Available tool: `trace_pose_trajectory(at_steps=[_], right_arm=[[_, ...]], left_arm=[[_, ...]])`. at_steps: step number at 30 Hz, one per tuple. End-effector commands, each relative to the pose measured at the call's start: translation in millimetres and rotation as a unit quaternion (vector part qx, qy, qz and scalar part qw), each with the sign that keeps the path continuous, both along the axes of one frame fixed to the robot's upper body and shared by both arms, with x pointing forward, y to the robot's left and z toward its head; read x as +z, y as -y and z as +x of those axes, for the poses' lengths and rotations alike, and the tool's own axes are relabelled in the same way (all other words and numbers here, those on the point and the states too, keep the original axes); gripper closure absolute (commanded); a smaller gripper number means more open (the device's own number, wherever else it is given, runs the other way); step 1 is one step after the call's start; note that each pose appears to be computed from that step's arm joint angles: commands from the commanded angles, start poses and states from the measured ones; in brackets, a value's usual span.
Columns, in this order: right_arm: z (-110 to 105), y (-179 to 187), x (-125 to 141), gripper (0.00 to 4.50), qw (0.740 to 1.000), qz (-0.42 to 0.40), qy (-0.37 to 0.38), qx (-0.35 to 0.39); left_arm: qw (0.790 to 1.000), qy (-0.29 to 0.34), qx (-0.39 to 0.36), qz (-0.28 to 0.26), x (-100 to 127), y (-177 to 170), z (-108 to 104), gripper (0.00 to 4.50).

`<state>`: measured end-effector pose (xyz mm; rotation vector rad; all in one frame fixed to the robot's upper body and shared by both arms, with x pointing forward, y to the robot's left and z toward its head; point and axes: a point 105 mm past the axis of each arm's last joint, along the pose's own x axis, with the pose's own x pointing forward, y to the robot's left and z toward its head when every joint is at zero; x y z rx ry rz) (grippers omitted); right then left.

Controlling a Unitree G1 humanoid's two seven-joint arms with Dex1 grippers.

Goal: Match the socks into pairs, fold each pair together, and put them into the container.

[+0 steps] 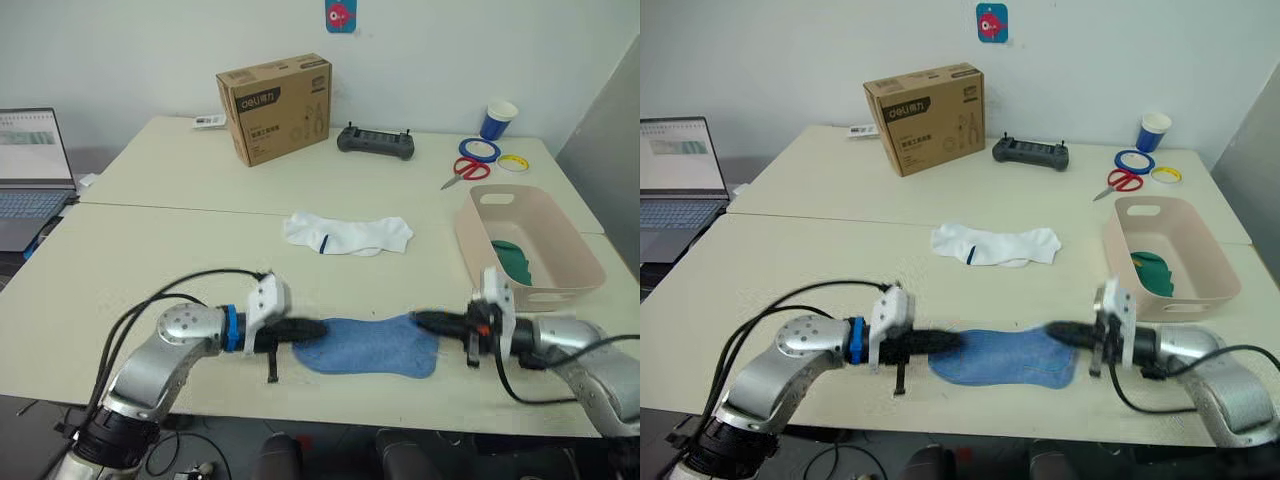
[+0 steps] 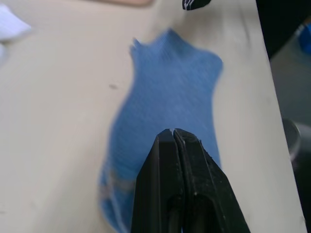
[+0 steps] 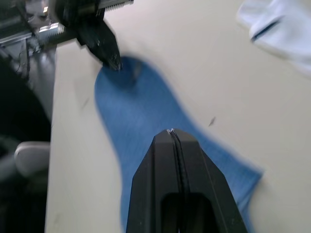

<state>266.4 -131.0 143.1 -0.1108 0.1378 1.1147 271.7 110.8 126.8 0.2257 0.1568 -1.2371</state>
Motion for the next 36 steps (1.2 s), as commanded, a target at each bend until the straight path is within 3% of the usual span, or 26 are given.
trace_pose_trajectory(at_steps=[1, 2, 7, 10, 13, 15, 16, 23, 29, 33, 36], right_arm=[[20.7, 11.7, 12.8, 4.11, 0.997, 0.013, 0.04, -0.065], [26.6, 15.3, 10.3, 3.94, 0.995, 0.005, 0.051, -0.08], [31.7, 21.1, -9.3, 2.17, 0.993, -0.03, 0.059, -0.096], [38.5, 24.1, -10.7, 1.15, 0.989, -0.028, 0.058, -0.135], [46.1, 22.7, -14.2, 0.07, 0.983, -0.022, 0.053, -0.173], [50.7, 21.3, -14.9, 0.0, 0.981, -0.016, 0.053, -0.186], [51.8, 21.3, -14.6, 0.0, 0.981, -0.014, 0.053, -0.185], [50.3, 22.8, -8.9, 0.0, 0.986, -0.016, 0.041, -0.164], [38.1, 31.4, 6.0, 0.0, 0.985, 0.041, -0.024, -0.166], [20.0, 42.0, -1.6, 0.0, 0.984, 0.014, -0.089, -0.155], [10.8, 41.5, 7.2, 0.0, 0.987, 0.006, -0.081, -0.142]], left_arm=[[0.996, 0.029, 0.069, -0.055, 21.2, -7.7, 19.6, 4.32], [0.993, 0.033, 0.089, -0.068, 22.4, -9.7, 24.5, 4.13], [0.986, 0.036, 0.146, -0.075, 7.4, -19.8, 28.2, 2.64], [0.977, 0.051, 0.199, -0.06, -1.7, -34.8, 35.7, 1.74], [0.967, 0.052, 0.237, -0.08, -3.5, -38.9, 38.8, 0.78], [0.964, 0.053, 0.246, -0.086, -4.2, -37.5, 40.1, 0.14], [0.965, 0.052, 0.243, -0.085, -4.7, -35.2, 40.1, 0.02], [0.972, 0.051, 0.22, -0.063, -3.6, -32.6, 40.9, 0.02], [0.997, 0.043, 0.061, -0.006, 9.8, -9.2, 9.5, 0.02], [0.997, 0.052, -0.019, 0.051, 7.7, -7.2, -7.7, 0.02], [0.997, 0.062, -0.037, 0.038, 15.8, -5.6, -11.8, 0.02]])
